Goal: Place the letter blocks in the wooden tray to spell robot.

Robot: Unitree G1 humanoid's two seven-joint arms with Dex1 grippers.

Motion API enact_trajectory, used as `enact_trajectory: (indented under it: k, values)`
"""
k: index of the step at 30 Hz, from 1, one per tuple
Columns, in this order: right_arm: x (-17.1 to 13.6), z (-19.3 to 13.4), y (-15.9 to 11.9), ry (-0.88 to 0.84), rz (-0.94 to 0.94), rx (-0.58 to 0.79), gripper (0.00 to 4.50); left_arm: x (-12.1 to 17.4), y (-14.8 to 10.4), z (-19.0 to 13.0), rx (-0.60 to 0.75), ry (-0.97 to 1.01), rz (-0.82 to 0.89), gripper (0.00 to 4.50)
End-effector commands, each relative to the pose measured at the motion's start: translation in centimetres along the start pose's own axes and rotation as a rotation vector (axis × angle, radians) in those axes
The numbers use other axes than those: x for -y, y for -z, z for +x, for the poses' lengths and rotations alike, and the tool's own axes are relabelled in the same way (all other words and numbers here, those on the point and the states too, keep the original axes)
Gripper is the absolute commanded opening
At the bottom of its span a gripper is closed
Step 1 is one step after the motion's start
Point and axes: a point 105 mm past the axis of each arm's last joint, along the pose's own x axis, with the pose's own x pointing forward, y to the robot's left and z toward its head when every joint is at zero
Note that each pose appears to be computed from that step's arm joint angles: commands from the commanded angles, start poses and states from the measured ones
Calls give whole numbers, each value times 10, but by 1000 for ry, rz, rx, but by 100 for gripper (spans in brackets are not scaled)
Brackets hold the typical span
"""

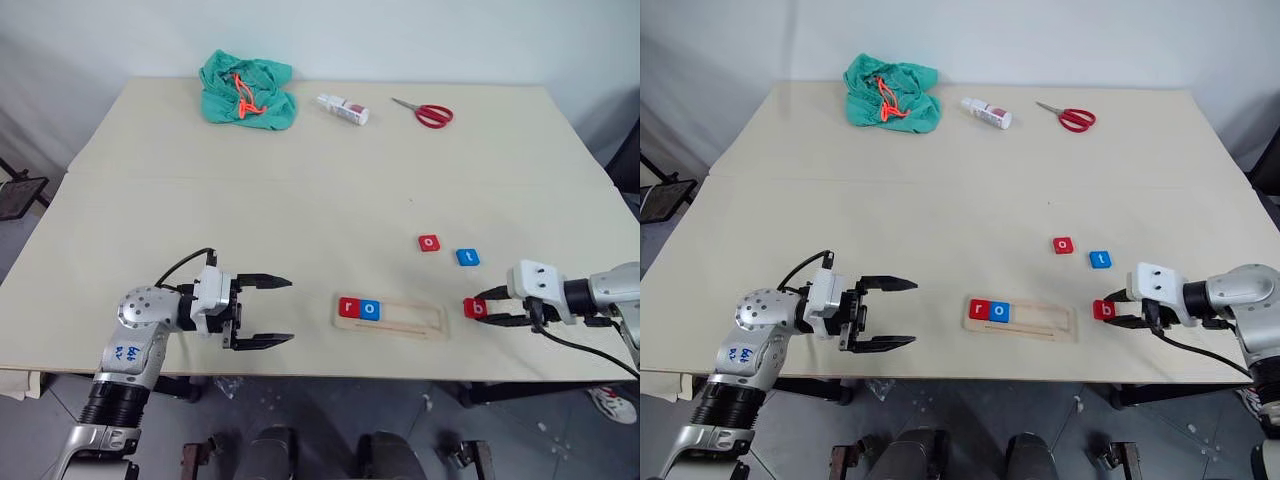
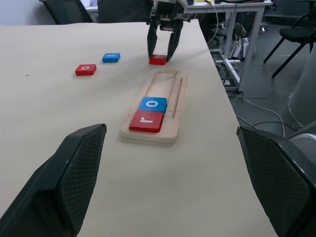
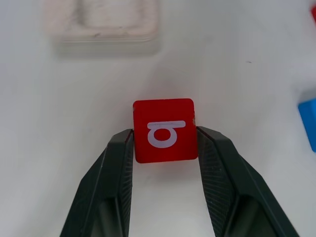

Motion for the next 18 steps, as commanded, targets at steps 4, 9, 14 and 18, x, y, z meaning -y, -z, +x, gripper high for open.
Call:
enact_trajectory:
  k: [4, 9, 14, 18]
  values:
    - [-7, -2, -83, 9, 72, 204, 148, -6, -5, 3, 29, 21, 33, 450]
    - [-25, 19, -98, -41, 44, 128, 148, -9, -3, 4, 30, 30, 36, 450]
    - [-34, 47, -96, -64, 36, 78, 148, -11, -3, 7, 33, 49, 46, 450]
    - [-35, 57, -96, -82, 24, 74, 148, -12, -5, 9, 38, 38, 57, 450]
